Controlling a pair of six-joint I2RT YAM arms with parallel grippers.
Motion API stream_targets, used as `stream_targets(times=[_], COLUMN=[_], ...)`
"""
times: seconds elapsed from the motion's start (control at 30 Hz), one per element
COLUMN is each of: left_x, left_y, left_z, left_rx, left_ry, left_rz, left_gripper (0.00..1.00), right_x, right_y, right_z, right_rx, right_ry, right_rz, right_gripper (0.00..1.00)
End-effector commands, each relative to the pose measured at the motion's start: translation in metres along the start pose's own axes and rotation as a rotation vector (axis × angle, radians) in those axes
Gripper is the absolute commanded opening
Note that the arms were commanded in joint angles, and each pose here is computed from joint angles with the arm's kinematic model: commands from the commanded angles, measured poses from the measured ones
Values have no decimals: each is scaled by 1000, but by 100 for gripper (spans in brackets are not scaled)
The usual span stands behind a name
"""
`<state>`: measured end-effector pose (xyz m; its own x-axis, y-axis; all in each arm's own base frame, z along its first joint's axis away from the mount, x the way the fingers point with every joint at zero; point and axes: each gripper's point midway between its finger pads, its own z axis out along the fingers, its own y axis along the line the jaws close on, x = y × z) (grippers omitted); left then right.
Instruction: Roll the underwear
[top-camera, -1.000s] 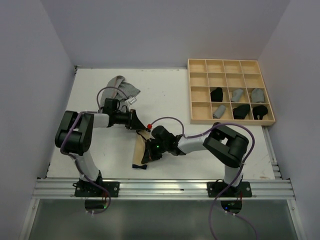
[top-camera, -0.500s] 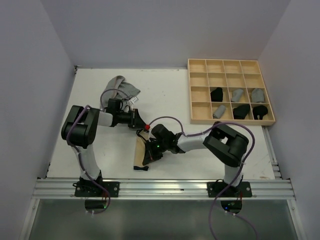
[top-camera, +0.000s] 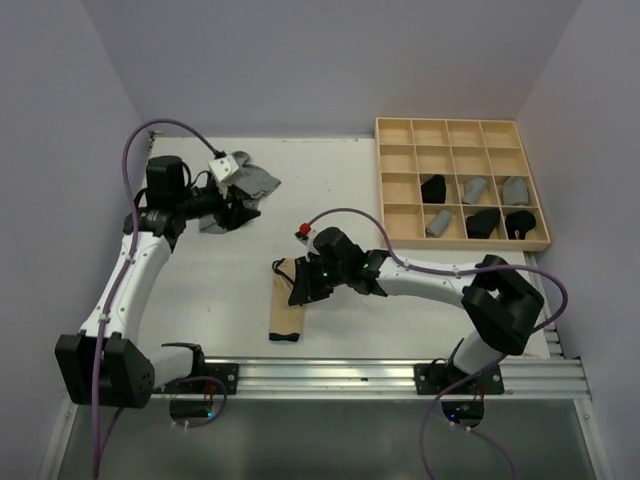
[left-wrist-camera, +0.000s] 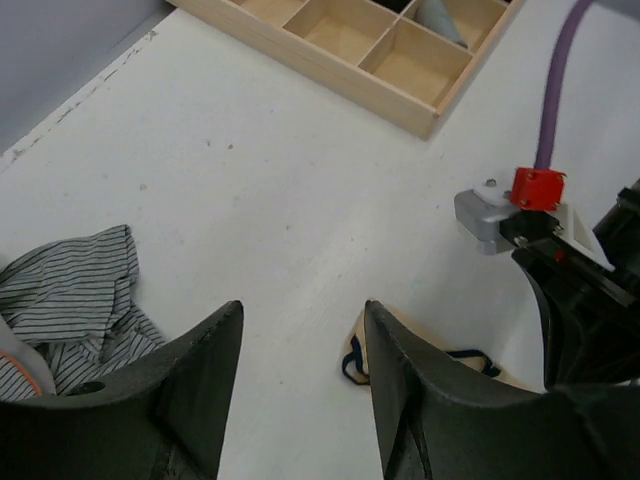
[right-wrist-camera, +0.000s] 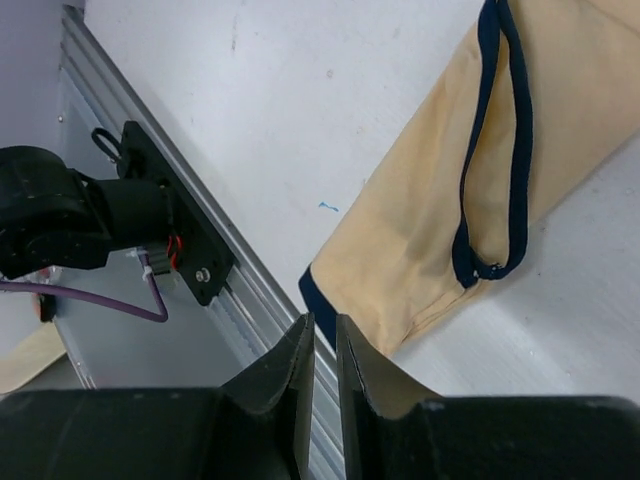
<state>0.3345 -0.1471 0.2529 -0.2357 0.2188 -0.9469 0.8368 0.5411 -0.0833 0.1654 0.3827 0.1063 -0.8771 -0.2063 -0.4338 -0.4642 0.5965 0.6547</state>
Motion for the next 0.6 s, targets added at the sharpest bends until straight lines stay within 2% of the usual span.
stream_targets(times=[0.0,0.03,0.07,0.1,0.17,0.2,0.3,0.43,0.5,0.57], left_x=[46,64,64,82,91,104,139,177,197,212], left_y=[-15,-23,-28,-35,-46,-52,-70,-100,-105,-120], left_z=[-29,-34,-41,-45,-53,-55,-60,-44,-38,-31], left_rx=[-21,-6,-11,3,31,54,103,192,191,261], left_ry=[173,214,219,257,271,290,364,429,453,477], left_rz=[238,244,331,325,425,430,471,573,603,648], left_gripper=[56,56,57,59,63,63,62,57,56,54], right_x=[7,9,7,3,12,12,18,17,17,13], right_y=[-2,-6,-6,-5,-19,-24,-47,-80,-89,-94], right_z=[21,34,41,47,68,74,90,94,92,90], right_rx=[-8,-12,-19,-38,-17,-12,3,25,29,28], right_ry=[22,31,32,20,59,63,89,104,112,108], right_rz=[41,64,74,73,110,117,161,227,236,227], right_gripper=[19,20,20,20,20,20,19,15,15,14])
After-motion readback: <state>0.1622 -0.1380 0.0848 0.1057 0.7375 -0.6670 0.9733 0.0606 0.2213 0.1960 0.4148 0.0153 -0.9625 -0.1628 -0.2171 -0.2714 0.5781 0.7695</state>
